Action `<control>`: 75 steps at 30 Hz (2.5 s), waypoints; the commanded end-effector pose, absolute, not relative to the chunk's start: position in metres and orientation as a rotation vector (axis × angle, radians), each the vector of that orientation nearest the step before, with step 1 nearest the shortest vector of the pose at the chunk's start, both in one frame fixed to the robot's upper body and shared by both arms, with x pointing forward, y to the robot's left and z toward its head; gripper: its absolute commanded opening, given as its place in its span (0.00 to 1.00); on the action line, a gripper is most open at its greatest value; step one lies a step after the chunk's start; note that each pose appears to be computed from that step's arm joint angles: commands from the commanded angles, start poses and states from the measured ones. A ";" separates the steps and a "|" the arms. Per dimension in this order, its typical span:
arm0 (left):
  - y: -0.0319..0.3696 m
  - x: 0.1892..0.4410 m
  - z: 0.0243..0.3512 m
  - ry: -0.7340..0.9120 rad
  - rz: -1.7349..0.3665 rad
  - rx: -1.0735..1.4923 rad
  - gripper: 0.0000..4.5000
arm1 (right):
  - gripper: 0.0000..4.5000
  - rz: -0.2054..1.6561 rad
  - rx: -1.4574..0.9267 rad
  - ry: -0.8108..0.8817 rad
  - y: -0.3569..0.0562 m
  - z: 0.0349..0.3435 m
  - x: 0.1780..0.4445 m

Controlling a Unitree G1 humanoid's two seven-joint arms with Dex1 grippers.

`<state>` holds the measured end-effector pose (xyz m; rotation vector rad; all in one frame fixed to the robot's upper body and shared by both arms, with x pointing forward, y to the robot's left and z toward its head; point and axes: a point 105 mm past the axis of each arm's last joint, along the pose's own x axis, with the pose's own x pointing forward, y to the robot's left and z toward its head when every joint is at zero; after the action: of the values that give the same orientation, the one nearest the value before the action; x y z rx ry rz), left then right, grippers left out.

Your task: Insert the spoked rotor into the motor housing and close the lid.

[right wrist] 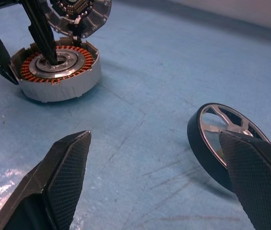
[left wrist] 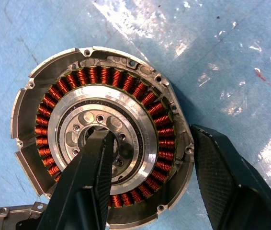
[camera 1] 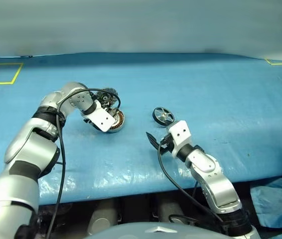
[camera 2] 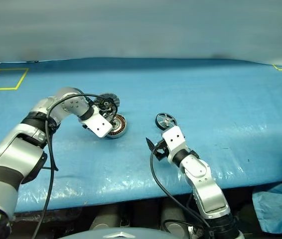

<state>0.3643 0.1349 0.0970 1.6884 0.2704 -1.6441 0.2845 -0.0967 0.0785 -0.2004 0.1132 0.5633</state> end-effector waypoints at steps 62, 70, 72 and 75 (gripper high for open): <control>0.062 0.277 0.149 -0.169 -1.329 0.478 0.90 | 1.00 0.237 -0.212 0.225 -0.174 0.078 0.270; 0.071 0.271 0.113 -0.088 -1.159 0.206 0.90 | 1.00 0.145 -0.115 0.295 -0.189 0.062 0.258; 0.071 0.269 0.109 -0.072 -1.146 0.164 0.90 | 1.00 0.137 -0.094 0.308 -0.189 0.058 0.257; 0.074 0.266 0.100 -0.040 -1.149 0.159 0.90 | 1.00 0.153 -0.065 0.324 -0.184 0.052 0.258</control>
<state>0.2654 0.0710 0.0963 0.1651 -0.0248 -1.1575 0.2563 -0.1827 0.0465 -0.0788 0.3472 0.1601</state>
